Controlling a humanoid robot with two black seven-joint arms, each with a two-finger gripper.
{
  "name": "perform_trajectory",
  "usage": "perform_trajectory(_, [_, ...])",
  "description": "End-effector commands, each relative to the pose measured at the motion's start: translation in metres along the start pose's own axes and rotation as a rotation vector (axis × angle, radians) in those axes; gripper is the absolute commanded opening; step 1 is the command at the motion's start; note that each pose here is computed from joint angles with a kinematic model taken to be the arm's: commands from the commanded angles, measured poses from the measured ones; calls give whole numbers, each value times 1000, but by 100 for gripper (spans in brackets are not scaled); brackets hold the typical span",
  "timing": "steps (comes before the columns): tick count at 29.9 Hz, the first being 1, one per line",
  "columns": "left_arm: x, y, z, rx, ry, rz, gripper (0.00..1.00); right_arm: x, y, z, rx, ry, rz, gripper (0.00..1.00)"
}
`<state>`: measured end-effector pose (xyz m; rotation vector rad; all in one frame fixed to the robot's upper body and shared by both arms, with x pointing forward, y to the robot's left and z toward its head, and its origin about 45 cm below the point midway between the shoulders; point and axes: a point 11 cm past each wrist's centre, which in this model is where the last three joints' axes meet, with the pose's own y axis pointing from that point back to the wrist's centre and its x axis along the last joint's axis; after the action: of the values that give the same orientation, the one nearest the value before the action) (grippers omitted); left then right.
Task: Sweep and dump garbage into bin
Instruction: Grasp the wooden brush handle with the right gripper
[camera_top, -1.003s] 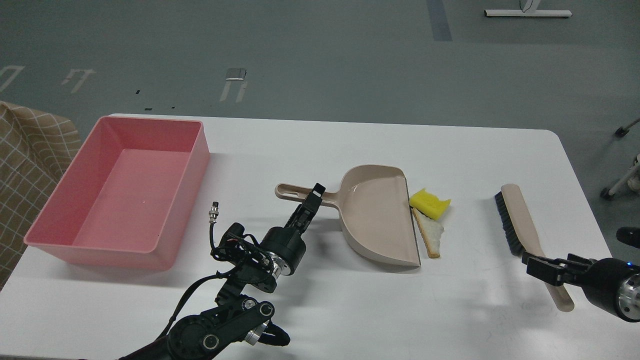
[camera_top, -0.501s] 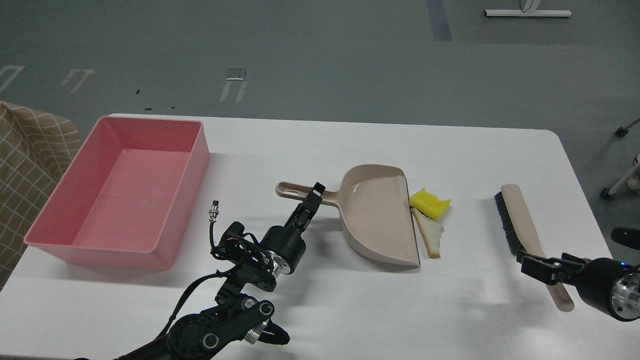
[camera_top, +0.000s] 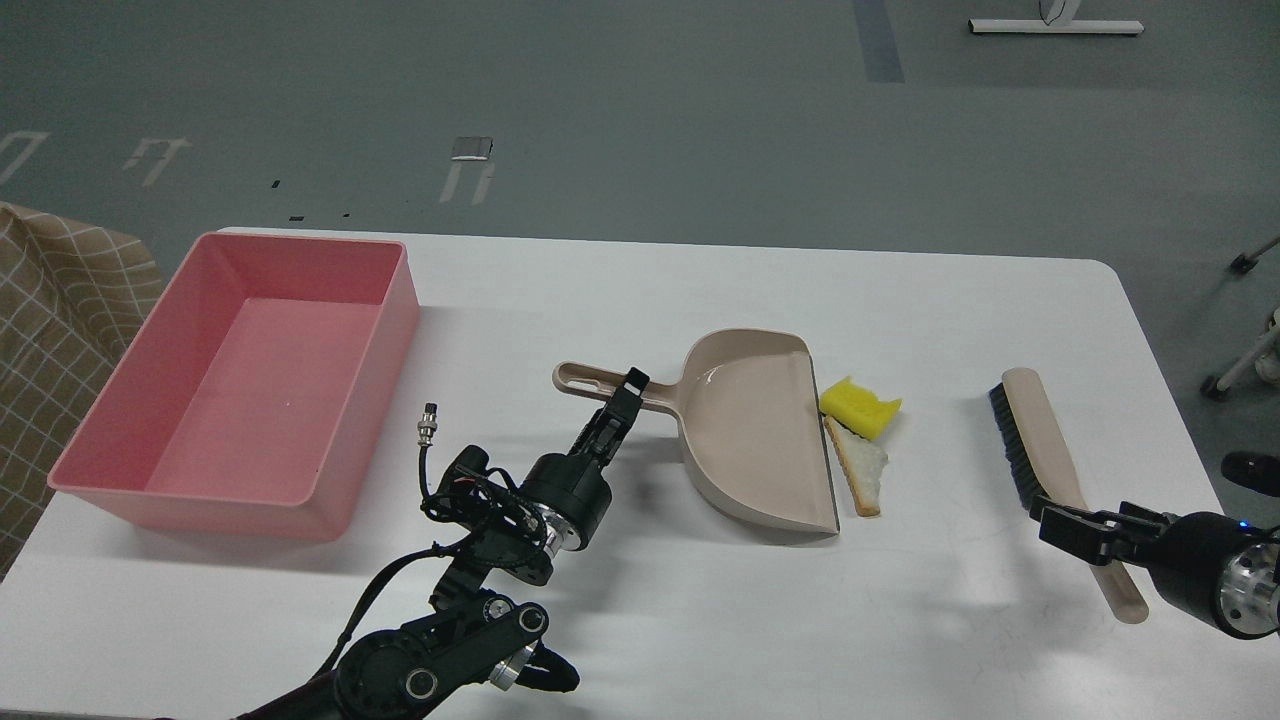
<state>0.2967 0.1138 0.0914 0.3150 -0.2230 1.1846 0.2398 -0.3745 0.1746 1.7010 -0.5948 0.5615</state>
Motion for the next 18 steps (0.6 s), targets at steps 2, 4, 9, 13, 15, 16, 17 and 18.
perform_trajectory(2, [1, 0, 0, 0, -2, 0, 21, 0, 1, 2, -7, 6, -6, 96])
perform_trajectory(4, [1, 0, 0, -1, -4, 1, 21, -1, 1, 3, -10, 7, -9, 96])
perform_trajectory(9, [2, 0, -1, 1, -4, 1, 22, -3, 2, 8, -24, 18, -19, 96])
perform_trajectory(13, [2, 0, 0, -1, -5, 1, 22, -11, -2, 9, -40, 55, -39, 96])
perform_trajectory(15, [2, -1, 0, -2, -6, 2, 22, -15, -4, 7, -40, 70, -47, 96])
perform_trajectory(16, [2, -1, 1, -3, -6, 2, 22, -17, -4, 6, -37, 70, -51, 96])
perform_trajectory(17, [2, -1, 1, -3, -6, 2, 22, -17, -5, 5, -36, 71, -50, 96])
perform_trajectory(18, [2, -1, 1, -3, -6, 2, 22, -17, -5, 4, -34, 68, -50, 96])
